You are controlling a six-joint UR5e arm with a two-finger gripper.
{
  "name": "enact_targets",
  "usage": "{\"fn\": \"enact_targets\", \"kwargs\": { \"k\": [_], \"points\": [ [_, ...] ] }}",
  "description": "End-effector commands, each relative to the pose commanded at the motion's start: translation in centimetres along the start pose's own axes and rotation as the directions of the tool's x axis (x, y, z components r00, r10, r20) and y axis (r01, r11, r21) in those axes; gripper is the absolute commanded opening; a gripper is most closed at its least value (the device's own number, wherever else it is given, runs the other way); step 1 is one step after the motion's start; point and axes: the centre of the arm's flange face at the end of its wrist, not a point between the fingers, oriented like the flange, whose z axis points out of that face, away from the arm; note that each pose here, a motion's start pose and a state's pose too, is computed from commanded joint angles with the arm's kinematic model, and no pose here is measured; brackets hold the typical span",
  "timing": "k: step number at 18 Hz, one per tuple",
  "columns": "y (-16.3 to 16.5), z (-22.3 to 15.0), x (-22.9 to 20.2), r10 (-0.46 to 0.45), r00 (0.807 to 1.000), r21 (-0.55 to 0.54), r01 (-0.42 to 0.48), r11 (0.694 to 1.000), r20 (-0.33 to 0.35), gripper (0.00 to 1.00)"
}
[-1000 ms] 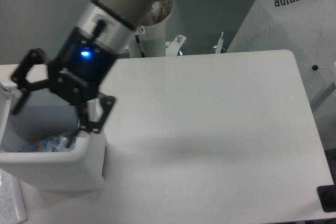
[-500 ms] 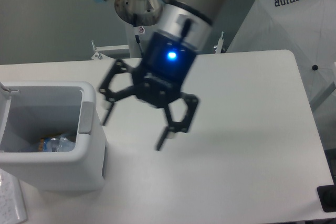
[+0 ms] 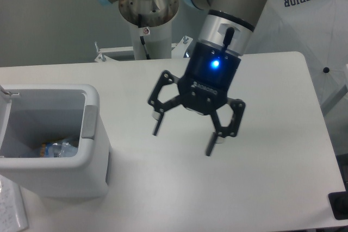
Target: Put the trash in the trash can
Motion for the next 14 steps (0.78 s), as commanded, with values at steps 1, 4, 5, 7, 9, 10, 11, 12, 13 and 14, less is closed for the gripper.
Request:
{"fn": "enact_targets", "kwargs": {
  "k": [1, 4, 5, 7, 9, 10, 11, 12, 13, 14],
  "points": [
    [0.4, 0.5, -0.2, 0.006, 1.0, -0.022, -0.006, 1.0, 0.011, 1.0],
    [2.3, 2.1, -1.0, 0.1, 0.994, -0.105, -0.095, 0.99, 0.045, 1.0],
    [3.3, 2.9, -1.0, 0.147, 0.988, -0.141, -0.14, 0.98, 0.044, 1.0],
    [5.5, 4.3, -1.1, 0.261, 0.965, -0.214, -0.25, 0.944, 0.028, 1.0],
    [7.8, 5.5, -1.1, 0.351, 0.936, -0.287, -0.337, 0.897, -0.002, 1.0],
    [8.7, 5.8, -1.1, 0.378, 0.926, -0.317, -0.364, 0.876, -0.016, 1.0],
    [9.7, 6.2, -0.9, 0.4, 0.916, -0.363, -0.383, 0.849, -0.031, 1.0],
    [10.2, 6.7, -0.3, 0.415, 0.909, -0.388, -0.399, 0.831, -0.045, 1.0],
    [10.4, 6.9, 0.0, 0.435, 0.899, -0.402, -0.419, 0.814, -0.054, 1.0],
    [10.6, 7.1, 0.1, 0.45, 0.89, -0.42, -0.435, 0.796, -0.069, 1.0]
  ]
}}
